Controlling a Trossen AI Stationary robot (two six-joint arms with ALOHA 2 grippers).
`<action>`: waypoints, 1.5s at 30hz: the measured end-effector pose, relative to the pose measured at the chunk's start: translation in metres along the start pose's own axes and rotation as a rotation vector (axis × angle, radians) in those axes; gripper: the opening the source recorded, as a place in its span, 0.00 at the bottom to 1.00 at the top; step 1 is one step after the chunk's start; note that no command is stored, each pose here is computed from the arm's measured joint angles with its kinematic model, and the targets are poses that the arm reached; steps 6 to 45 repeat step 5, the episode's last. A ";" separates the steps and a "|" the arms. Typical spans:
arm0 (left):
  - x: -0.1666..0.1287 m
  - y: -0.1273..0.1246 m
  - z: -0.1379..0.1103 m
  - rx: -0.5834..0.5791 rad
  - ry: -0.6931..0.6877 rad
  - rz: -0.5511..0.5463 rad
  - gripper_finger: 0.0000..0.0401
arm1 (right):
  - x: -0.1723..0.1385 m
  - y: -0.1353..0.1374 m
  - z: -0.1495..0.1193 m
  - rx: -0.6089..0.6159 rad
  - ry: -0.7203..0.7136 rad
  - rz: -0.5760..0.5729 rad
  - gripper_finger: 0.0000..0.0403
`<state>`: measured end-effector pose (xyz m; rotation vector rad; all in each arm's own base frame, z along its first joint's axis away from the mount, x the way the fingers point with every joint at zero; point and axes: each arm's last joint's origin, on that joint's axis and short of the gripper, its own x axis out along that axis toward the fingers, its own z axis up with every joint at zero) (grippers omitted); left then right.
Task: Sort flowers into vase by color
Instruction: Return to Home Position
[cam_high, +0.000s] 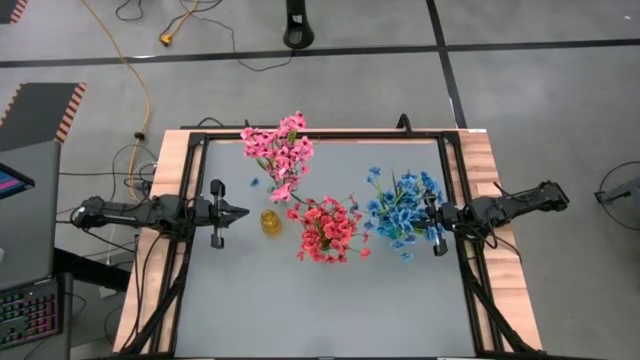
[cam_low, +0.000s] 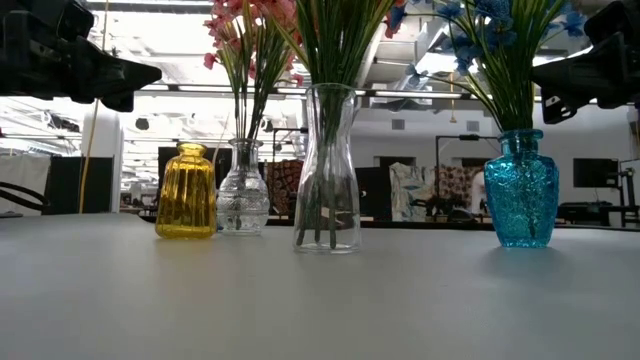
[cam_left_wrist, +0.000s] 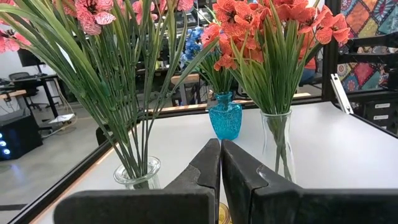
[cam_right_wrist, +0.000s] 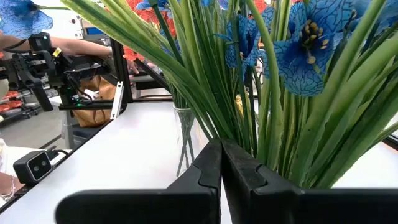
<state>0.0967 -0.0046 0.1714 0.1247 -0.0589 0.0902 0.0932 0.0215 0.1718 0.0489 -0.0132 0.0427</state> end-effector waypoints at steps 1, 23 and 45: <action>0.000 0.000 0.000 0.000 0.000 0.000 0.00 | 0.000 0.000 0.000 0.000 0.000 0.000 0.09; 0.000 0.000 0.000 0.000 0.000 0.000 0.00 | 0.000 0.000 0.000 0.000 0.000 0.000 0.09; 0.000 0.000 0.000 0.000 0.000 0.000 0.00 | 0.000 0.000 0.000 0.000 0.000 0.000 0.09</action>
